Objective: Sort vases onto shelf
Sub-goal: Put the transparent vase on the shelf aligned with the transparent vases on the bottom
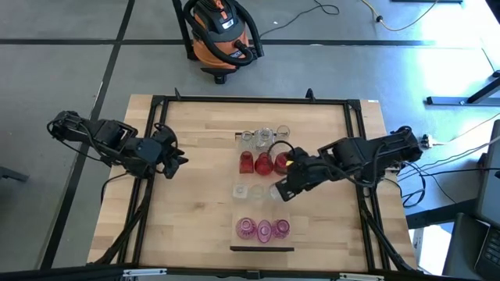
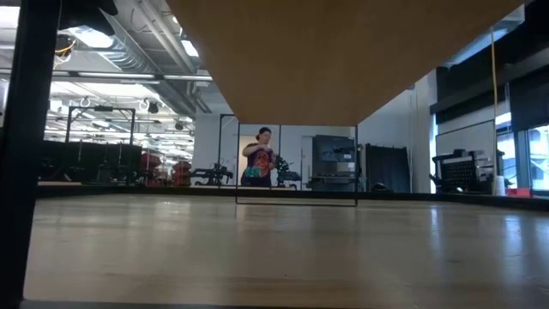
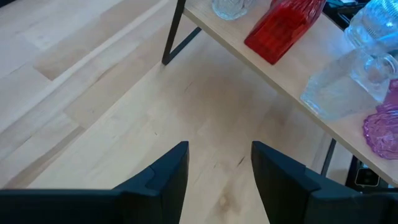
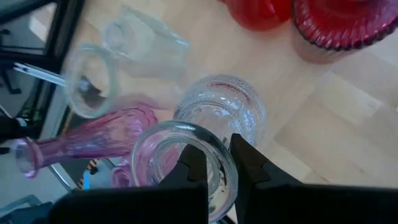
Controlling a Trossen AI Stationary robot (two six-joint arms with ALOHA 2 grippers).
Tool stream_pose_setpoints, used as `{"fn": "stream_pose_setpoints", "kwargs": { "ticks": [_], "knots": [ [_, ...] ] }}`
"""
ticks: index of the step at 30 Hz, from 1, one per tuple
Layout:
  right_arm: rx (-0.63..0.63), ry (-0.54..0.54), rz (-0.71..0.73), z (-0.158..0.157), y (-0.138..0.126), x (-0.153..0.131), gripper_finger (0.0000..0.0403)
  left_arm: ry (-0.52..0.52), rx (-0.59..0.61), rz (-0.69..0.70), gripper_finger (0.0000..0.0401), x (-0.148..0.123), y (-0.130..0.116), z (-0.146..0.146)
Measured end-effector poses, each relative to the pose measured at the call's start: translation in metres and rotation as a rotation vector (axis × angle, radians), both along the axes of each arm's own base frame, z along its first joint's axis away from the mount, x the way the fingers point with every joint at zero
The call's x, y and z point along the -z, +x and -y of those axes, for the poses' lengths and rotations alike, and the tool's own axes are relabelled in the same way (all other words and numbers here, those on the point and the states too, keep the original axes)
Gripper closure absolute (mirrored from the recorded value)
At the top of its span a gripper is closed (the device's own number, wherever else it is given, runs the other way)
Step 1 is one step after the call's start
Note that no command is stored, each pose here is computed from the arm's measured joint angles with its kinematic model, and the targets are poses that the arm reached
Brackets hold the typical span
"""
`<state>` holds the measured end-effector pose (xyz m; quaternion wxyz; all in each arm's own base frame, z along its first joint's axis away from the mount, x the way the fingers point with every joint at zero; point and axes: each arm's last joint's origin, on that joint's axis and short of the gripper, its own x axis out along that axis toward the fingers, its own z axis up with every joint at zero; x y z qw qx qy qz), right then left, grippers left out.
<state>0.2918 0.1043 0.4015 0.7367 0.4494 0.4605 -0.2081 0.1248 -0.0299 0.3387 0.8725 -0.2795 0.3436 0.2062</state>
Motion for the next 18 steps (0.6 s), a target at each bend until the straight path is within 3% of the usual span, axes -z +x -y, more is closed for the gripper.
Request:
{"fn": "stream_pose_setpoints", "kwargs": {
  "ticks": [11, 14, 18],
  "knots": [
    [-0.040, 0.015, -0.079, 0.000, 0.000, 0.005, 0.0390, -0.012, 0.006, -0.005, 0.0234, 0.000, 0.000, 0.000],
    [-0.049, 0.017, -0.072, -0.001, 0.001, 0.004, 0.0390, -0.086, 0.054, -0.037, 0.0235, 0.003, 0.005, 0.004],
    [-0.049, 0.011, -0.074, 0.002, 0.001, 0.005, 0.0390, -0.139, 0.183, -0.051, 0.0247, 0.007, 0.030, 0.016]
  ]
}}
